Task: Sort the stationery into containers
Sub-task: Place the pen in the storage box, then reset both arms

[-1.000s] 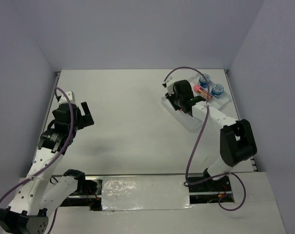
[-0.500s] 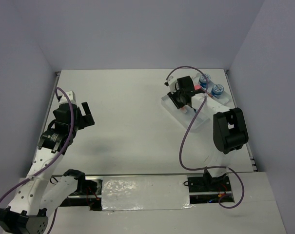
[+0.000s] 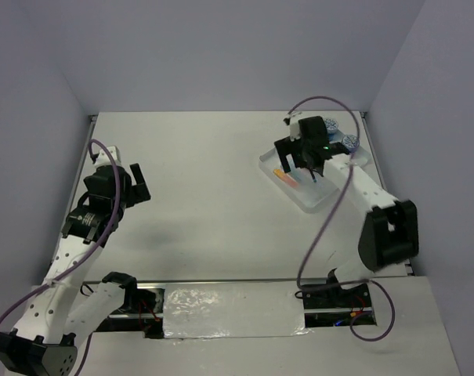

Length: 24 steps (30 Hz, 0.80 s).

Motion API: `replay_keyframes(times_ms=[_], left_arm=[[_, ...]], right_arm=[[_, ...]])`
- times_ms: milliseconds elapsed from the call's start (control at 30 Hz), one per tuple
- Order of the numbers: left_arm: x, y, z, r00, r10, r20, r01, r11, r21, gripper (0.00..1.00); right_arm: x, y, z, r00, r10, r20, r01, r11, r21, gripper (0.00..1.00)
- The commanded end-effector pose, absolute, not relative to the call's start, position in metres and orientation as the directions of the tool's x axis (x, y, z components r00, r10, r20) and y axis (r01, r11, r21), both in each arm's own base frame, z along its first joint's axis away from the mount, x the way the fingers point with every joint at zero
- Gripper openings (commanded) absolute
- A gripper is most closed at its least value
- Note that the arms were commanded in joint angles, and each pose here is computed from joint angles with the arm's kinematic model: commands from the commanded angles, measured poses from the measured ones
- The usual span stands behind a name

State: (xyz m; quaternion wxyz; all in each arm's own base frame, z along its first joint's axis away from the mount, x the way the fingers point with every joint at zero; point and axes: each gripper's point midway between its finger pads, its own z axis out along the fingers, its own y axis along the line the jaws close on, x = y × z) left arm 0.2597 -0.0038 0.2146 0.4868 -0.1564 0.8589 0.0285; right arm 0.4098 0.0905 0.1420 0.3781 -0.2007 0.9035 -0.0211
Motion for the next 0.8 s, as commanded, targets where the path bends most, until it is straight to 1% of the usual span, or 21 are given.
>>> replay_keyframes(times_ms=[0, 33, 67, 100, 133, 167, 200, 233, 267, 333, 433, 600, 767], left_arm=[[0.262, 0.006, 0.232, -0.439, -0.249, -0.863, -0.351, 0.932, -0.09, 0.99], [0.261, 0.008, 0.236, -0.432, -0.253, -0.866, -0.36, 0.928, -0.092, 0.99], [0.261, 0.01, 0.246, -0.41, -0.265, -0.873, -0.372, 0.922, -0.105, 0.99], [0.257, 0.011, 0.251, -0.401, -0.271, -0.875, -0.376, 0.92, -0.113, 0.99], [0.256, 0.011, 0.256, -0.391, -0.276, -0.878, -0.374, 0.919, -0.123, 0.99], [0.254, 0.011, 0.267, -0.367, -0.291, -0.884, -0.374, 0.916, -0.146, 0.99], [0.249, 0.011, 0.272, -0.363, -0.292, -0.885, -0.368, 0.917, -0.151, 0.99], [0.247, 0.011, 0.277, -0.355, -0.292, -0.888, -0.365, 0.918, -0.157, 0.99], [0.244, 0.012, 0.283, -0.343, -0.291, -0.893, -0.361, 0.919, -0.161, 0.99], [0.234, 0.018, 0.29, -0.32, -0.288, -0.903, -0.373, 0.914, -0.16, 0.99], [0.219, 0.024, 0.301, -0.277, -0.282, -0.919, -0.372, 0.913, -0.168, 0.99], [0.201, 0.02, 0.302, -0.235, -0.314, -0.92, -0.332, 0.916, -0.227, 0.99], [0.201, 0.02, 0.291, -0.229, -0.328, -0.916, -0.333, 0.911, -0.243, 0.99]], right_arm=[[0.365, 0.068, 0.28, -0.432, -0.003, -0.902, -0.045, 0.999, 0.018, 1.0], [0.346, 0.062, 0.288, -0.433, 0.033, -0.901, -0.013, 0.999, 0.044, 1.0], [0.32, 0.058, 0.317, -0.356, 0.088, -0.93, -0.017, 0.995, 0.101, 1.0], [0.304, 0.058, 0.327, -0.332, 0.103, -0.938, -0.038, 0.992, 0.123, 1.0], [0.287, 0.055, 0.328, -0.341, 0.113, -0.933, -0.034, 0.991, 0.133, 1.0], [0.265, 0.048, 0.347, -0.279, 0.144, -0.949, -0.032, 0.987, 0.159, 1.0], [0.253, 0.043, 0.353, -0.255, 0.154, -0.955, -0.026, 0.986, 0.165, 1.0], [0.241, 0.041, 0.354, -0.248, 0.153, -0.957, -0.034, 0.986, 0.166, 1.0], [0.222, 0.038, 0.361, -0.209, 0.15, -0.966, -0.057, 0.985, 0.165, 1.0], [0.203, 0.034, 0.357, -0.213, 0.148, -0.966, -0.064, 0.984, 0.165, 1.0], [0.17, 0.02, 0.357, -0.177, 0.173, -0.969, -0.033, 0.983, 0.181, 1.0], [0.15, 0.022, 0.345, -0.186, 0.148, -0.971, -0.083, 0.983, 0.165, 1.0], [0.15, 0.021, 0.34, -0.178, 0.151, -0.972, -0.078, 0.983, 0.167, 1.0]])
